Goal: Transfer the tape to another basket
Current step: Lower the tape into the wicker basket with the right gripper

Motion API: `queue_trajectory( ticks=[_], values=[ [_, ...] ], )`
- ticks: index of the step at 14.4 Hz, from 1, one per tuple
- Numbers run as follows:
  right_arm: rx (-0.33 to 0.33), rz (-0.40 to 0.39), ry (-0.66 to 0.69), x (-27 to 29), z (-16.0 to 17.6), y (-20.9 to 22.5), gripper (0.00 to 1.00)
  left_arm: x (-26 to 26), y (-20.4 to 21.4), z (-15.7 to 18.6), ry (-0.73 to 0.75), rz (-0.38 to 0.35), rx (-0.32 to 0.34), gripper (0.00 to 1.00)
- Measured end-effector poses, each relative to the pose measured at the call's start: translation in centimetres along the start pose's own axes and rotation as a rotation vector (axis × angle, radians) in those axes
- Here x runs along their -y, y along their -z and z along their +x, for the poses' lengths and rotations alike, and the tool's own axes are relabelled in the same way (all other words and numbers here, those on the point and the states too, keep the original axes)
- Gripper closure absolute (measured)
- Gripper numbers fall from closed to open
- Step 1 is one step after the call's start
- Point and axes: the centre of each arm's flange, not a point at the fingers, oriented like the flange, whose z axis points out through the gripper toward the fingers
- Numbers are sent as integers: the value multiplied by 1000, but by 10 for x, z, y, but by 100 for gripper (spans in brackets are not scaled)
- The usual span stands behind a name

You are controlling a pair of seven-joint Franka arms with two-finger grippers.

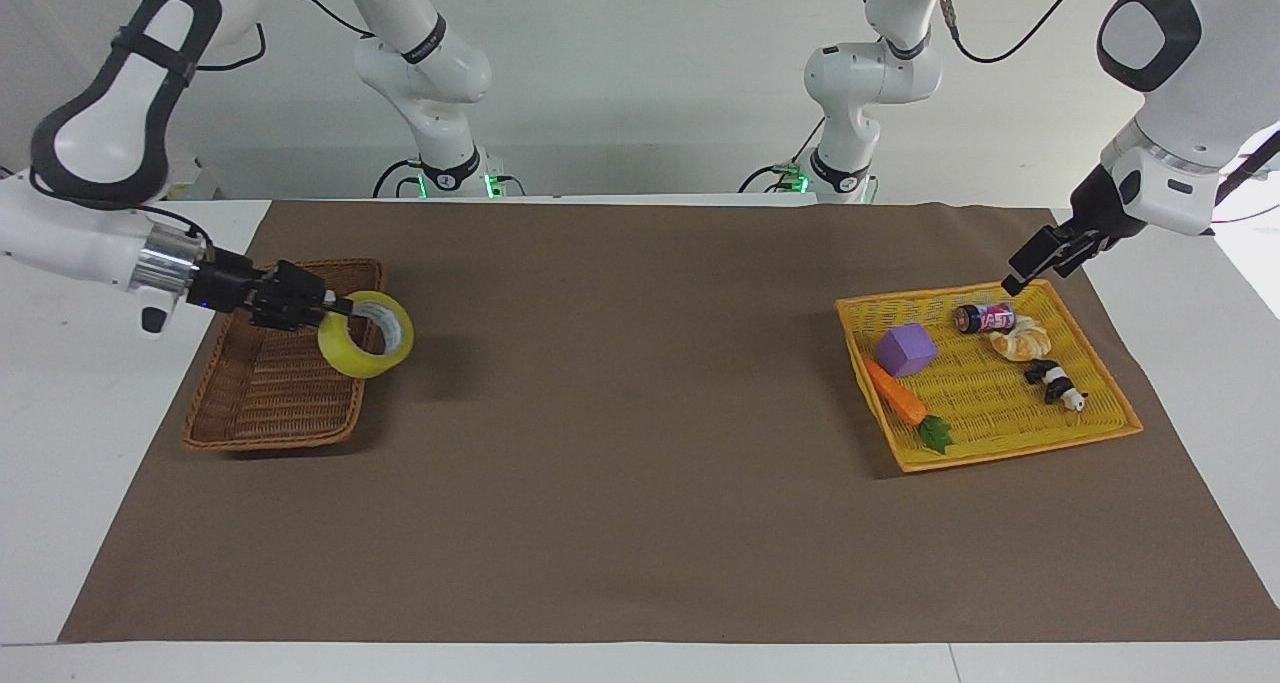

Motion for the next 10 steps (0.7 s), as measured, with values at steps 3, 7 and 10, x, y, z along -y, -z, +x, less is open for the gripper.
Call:
queue_trajectory(
  ticks=[3, 7, 10],
  values=[
    [18, -46, 45, -39, -31, 27, 45, 0, 6, -7, -15, 62, 24, 0],
    [56, -12, 89, -78, -37, 2, 45, 3, 12, -9, -18, 97, 13, 0],
    [62, -14, 95, -93, -34, -15, 45, 9, 11, -8, -6, 102, 22, 0]
  ],
)
